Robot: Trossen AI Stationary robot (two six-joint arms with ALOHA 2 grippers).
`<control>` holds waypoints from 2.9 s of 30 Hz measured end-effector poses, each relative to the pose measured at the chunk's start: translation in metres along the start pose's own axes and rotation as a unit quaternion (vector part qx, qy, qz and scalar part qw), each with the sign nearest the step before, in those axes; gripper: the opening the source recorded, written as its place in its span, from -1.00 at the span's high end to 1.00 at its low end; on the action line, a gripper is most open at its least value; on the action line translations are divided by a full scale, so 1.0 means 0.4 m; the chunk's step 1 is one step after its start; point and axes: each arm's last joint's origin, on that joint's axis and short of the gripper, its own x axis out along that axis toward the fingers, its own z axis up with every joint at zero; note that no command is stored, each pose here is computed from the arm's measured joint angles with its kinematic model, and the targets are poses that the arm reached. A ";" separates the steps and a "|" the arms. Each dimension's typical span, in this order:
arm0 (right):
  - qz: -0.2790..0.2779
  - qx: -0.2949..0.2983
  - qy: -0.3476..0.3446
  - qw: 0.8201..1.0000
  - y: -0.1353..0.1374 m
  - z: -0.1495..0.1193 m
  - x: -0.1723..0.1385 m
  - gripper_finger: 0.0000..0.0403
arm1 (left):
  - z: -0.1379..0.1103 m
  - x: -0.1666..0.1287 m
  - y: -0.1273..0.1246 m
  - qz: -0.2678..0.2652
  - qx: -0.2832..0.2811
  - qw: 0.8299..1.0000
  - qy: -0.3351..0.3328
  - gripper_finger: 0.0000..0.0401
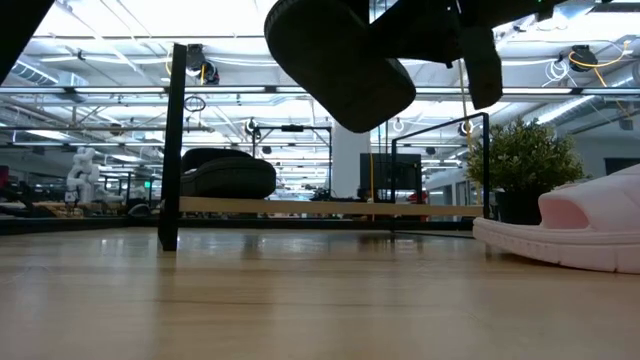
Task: Pick and place slides into the shelf
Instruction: Put the black slipper on the shelf
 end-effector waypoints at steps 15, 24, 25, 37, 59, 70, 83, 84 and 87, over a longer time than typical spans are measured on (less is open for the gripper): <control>-0.022 0.008 0.030 0.999 0.001 -0.002 -0.005 0.81 | -0.003 -0.050 -0.037 0.025 0.075 0.996 -0.031 0.81; -0.021 0.014 0.026 0.999 0.000 -0.001 -0.006 0.81 | -0.006 -0.072 -0.040 0.034 0.084 0.995 -0.039 0.62; -0.021 0.014 0.026 0.999 0.001 -0.001 -0.006 0.81 | -0.006 -0.077 -0.037 0.040 0.086 0.995 -0.042 0.60; -0.037 -0.046 0.045 0.997 -0.005 0.002 -0.011 0.81 | -0.028 -0.236 0.148 -0.020 -0.119 0.987 -0.103 0.57; -0.072 -0.178 0.104 0.976 0.005 0.030 -0.079 0.82 | -0.007 -0.263 0.201 -0.281 -0.356 0.888 -0.068 0.57; -0.080 -0.186 0.127 0.971 0.002 0.028 -0.081 0.82 | 0.023 -0.170 0.213 -0.338 -0.398 0.852 -0.049 0.57; -0.108 -0.076 0.091 0.987 -0.024 0.059 -0.114 0.82 | 0.071 -0.120 0.289 -0.329 -0.425 0.829 -0.153 0.57; -0.108 -0.075 0.088 0.987 -0.024 0.061 -0.117 0.82 | 0.070 -0.117 0.296 -0.327 -0.428 0.829 -0.153 0.57; -0.111 -0.072 0.085 0.988 -0.028 0.064 -0.121 0.83 | 0.063 -0.107 0.318 -0.334 -0.422 0.830 -0.147 0.57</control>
